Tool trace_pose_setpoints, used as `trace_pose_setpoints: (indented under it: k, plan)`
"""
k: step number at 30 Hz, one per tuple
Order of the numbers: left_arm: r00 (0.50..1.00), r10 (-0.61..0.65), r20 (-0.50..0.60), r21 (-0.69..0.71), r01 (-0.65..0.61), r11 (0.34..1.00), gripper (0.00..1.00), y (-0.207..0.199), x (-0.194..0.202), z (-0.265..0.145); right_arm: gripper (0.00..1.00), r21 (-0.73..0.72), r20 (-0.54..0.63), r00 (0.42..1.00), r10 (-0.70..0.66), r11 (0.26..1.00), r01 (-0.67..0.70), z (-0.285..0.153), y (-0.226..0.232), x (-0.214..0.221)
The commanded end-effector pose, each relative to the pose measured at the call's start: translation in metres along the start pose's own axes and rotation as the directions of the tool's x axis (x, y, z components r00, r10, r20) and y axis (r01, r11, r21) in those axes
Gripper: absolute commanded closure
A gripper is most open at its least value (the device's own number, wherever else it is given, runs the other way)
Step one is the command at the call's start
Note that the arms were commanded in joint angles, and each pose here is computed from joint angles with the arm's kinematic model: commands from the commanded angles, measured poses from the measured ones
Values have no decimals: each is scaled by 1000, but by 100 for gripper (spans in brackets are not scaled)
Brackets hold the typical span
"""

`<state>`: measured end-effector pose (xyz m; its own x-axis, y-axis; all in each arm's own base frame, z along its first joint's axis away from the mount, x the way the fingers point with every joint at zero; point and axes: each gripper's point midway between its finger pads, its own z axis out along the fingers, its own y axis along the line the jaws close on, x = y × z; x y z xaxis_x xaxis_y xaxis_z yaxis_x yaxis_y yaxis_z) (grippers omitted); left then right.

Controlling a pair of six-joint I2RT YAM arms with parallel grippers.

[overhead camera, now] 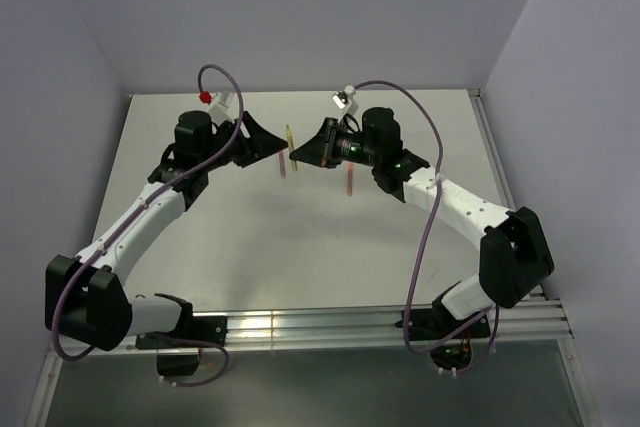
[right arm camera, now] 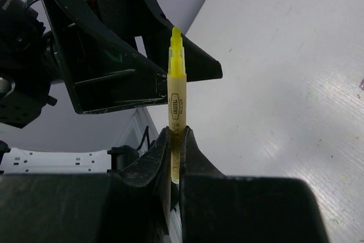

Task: Insert the pens into the pen caps

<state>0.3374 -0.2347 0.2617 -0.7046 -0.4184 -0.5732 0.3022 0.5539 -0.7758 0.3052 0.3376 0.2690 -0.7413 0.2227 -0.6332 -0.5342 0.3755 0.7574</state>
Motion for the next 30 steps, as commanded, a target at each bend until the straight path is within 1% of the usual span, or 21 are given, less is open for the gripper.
trace_pose_setpoints:
  k: [1,7,8,12,16,25,30]
  plan:
    - [996,51,70,109,-59,992,36,-36,-15,-10,100,-44,33,999,-28,999,29,6,15,-13]
    - [993,51,109,105,-63,993,37,-37,-17,-18,100,-33,45,999,-22,999,23,9,14,-16]
    - [990,58,126,119,-73,990,36,-41,-19,-22,100,-32,48,999,-19,999,21,8,14,-17]
    - [988,72,139,177,-96,980,36,-54,-19,-28,100,-46,45,999,-11,999,13,10,16,-17]
    - [990,64,124,199,-88,976,40,-56,-17,-26,100,-58,53,999,-8,998,12,10,19,-18]
    - [993,45,110,193,-65,979,41,-48,-15,-16,100,-89,48,999,-18,996,22,13,33,-17]
    - [995,36,96,178,-52,983,43,-42,-12,-12,100,-100,50,999,-17,995,22,14,37,-17]
